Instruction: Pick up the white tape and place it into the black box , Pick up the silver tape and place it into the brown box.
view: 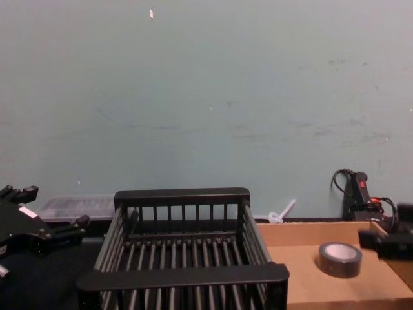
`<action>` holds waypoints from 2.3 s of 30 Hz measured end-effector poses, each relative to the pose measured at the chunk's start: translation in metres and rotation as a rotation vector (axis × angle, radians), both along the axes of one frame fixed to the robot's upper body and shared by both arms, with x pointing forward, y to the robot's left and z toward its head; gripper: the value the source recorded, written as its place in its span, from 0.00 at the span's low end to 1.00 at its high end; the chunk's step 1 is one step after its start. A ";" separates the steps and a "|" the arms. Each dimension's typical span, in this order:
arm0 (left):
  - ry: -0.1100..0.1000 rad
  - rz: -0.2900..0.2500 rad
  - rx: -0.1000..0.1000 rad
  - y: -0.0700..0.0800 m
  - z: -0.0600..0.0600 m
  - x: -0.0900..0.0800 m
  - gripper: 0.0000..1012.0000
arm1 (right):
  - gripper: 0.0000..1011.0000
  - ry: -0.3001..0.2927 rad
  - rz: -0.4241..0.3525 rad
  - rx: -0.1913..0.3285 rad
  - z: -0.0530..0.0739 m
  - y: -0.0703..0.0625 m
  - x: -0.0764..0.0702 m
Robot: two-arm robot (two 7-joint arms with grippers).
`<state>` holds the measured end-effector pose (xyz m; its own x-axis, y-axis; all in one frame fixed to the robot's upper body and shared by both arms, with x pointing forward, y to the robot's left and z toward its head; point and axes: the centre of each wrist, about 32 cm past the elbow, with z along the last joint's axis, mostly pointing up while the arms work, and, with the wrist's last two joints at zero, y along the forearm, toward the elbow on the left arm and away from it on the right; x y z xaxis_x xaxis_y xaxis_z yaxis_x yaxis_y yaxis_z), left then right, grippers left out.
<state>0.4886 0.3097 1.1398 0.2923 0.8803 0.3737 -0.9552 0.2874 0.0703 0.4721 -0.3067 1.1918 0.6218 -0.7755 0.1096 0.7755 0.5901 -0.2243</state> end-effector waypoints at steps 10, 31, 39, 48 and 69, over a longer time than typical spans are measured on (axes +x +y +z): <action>0.000 0.000 0.000 0.000 0.000 0.000 0.99 | 0.99 0.077 0.064 0.001 -0.019 0.002 -0.031; 0.000 0.000 0.000 0.000 0.000 0.000 0.99 | 0.99 0.169 0.248 -0.014 -0.039 0.047 -0.015; 0.000 0.000 0.000 0.000 0.000 0.000 0.99 | 0.99 0.168 0.301 -0.043 -0.045 0.063 -0.005; 0.000 0.000 0.000 0.000 0.000 0.000 0.99 | 0.99 0.133 0.323 -0.055 -0.057 0.071 0.002; 0.000 0.000 0.000 0.000 0.000 0.000 0.99 | 0.99 0.128 0.344 -0.105 -0.067 0.071 0.002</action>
